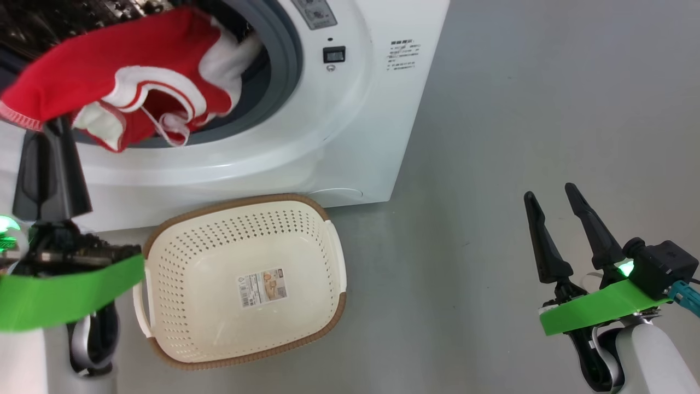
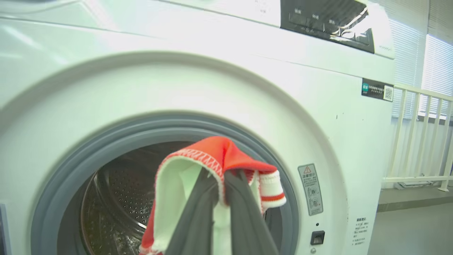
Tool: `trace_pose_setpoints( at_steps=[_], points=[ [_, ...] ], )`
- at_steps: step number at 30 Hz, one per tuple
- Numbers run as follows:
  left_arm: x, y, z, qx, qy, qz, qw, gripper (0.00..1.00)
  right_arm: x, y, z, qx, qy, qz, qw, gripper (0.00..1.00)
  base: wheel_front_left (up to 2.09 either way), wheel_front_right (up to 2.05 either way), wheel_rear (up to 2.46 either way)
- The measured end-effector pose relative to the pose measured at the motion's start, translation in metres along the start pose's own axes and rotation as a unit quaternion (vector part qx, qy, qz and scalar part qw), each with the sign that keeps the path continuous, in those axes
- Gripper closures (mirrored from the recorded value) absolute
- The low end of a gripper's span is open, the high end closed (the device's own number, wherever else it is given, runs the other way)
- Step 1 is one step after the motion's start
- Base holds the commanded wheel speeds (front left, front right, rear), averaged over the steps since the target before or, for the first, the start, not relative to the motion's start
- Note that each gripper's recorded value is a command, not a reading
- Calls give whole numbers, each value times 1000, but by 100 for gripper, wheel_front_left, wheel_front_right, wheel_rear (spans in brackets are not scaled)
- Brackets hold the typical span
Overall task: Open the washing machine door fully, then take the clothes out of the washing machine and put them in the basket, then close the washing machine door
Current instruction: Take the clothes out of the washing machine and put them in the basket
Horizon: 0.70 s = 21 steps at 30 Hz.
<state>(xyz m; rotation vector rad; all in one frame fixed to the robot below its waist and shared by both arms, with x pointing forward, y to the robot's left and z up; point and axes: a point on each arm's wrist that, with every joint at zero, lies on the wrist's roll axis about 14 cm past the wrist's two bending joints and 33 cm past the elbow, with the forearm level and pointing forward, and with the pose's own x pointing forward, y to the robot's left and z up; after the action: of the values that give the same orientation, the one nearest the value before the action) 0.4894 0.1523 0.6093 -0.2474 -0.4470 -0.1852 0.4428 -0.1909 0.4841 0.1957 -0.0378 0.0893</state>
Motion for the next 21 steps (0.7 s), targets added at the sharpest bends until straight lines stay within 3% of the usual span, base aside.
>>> trace_pose_setpoints(
  at_steps=[7,11,21],
  points=[
    [-4,-17,54,14,-80,-19,997,100,3,4,-2,0,2,7,1000,0,0,0,0],
    [-5,-25,56,19,-84,-29,996,100,4,4,-5,0,5,9,1000,0,0,0,0],
    [-39,-18,-49,-13,85,-4,996,100,1,3,-13,-1,17,8,1000,0,0,0,0]
  ],
)
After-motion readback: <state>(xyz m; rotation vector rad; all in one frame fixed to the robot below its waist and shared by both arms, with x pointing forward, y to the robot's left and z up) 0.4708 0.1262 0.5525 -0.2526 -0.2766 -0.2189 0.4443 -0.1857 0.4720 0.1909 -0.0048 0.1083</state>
